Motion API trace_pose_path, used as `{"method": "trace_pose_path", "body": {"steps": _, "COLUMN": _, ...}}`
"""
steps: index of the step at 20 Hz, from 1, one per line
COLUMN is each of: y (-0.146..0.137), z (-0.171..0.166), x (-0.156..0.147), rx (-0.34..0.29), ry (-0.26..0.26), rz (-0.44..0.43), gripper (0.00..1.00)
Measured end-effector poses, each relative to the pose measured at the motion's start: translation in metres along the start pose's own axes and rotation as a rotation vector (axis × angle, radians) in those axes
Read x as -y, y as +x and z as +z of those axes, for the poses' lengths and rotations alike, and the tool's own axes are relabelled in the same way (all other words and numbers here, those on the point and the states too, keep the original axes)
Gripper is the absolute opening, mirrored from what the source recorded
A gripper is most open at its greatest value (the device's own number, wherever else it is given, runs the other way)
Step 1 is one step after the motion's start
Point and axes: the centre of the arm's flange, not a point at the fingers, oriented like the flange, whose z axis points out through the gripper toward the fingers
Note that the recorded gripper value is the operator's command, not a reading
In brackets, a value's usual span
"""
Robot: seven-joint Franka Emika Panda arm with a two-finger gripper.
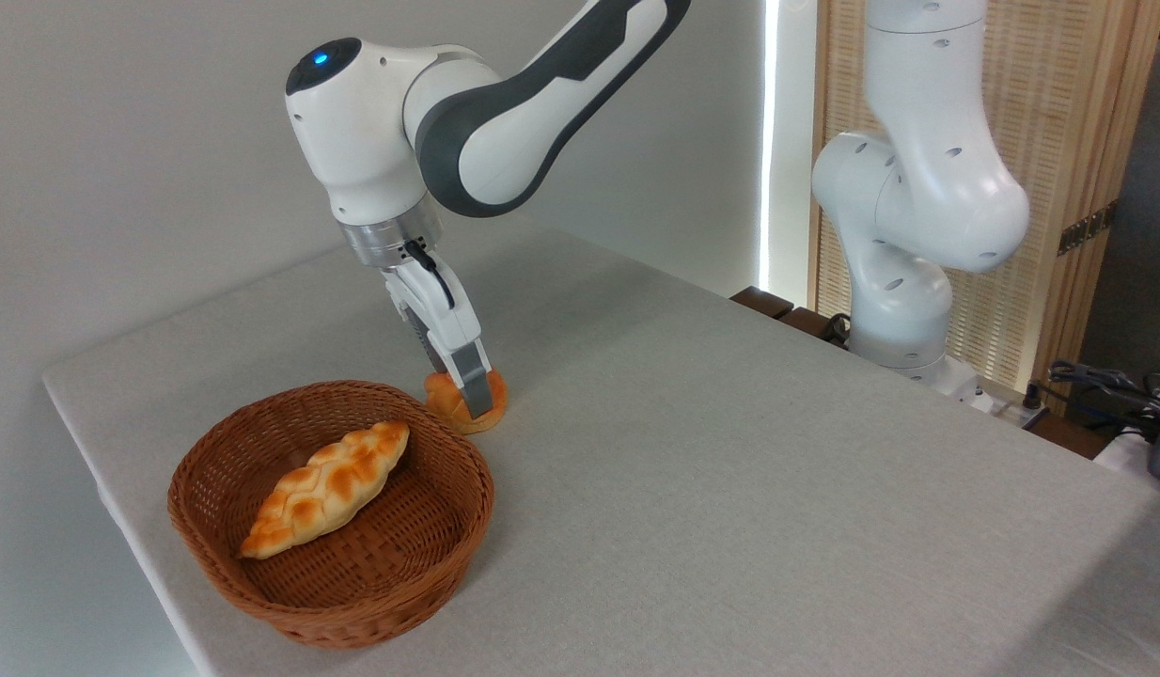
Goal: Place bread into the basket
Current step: 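Close the gripper around the round bun, then lift the bun and carry it over the wicker basket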
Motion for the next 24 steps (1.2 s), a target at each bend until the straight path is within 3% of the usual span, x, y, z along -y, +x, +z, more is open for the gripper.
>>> {"method": "trace_pose_path", "body": {"steps": 4, "y": 0.000, "z": 0.000, "x": 0.000, "rx": 0.000, "ry": 0.000, "rz": 0.000, "gripper": 0.47}}
{"method": "trace_pose_path", "body": {"steps": 7, "y": 0.000, "z": -0.001, "x": -0.001, "rx": 0.000, "ry": 0.001, "rz": 0.001, "gripper": 0.35}}
{"method": "trace_pose_path", "body": {"steps": 15, "y": -0.003, "z": -0.005, "x": -0.005, "rx": 0.016, "ry": -0.008, "rz": 0.009, "gripper": 0.36}}
{"method": "trace_pose_path", "body": {"steps": 20, "y": -0.011, "z": -0.038, "x": -0.017, "rx": 0.023, "ry": -0.003, "rz": 0.015, "gripper": 0.42}}
{"method": "trace_pose_path", "body": {"steps": 24, "y": -0.016, "z": -0.085, "x": -0.013, "rx": -0.048, "ry": 0.042, "rz": 0.001, "gripper": 0.48}}
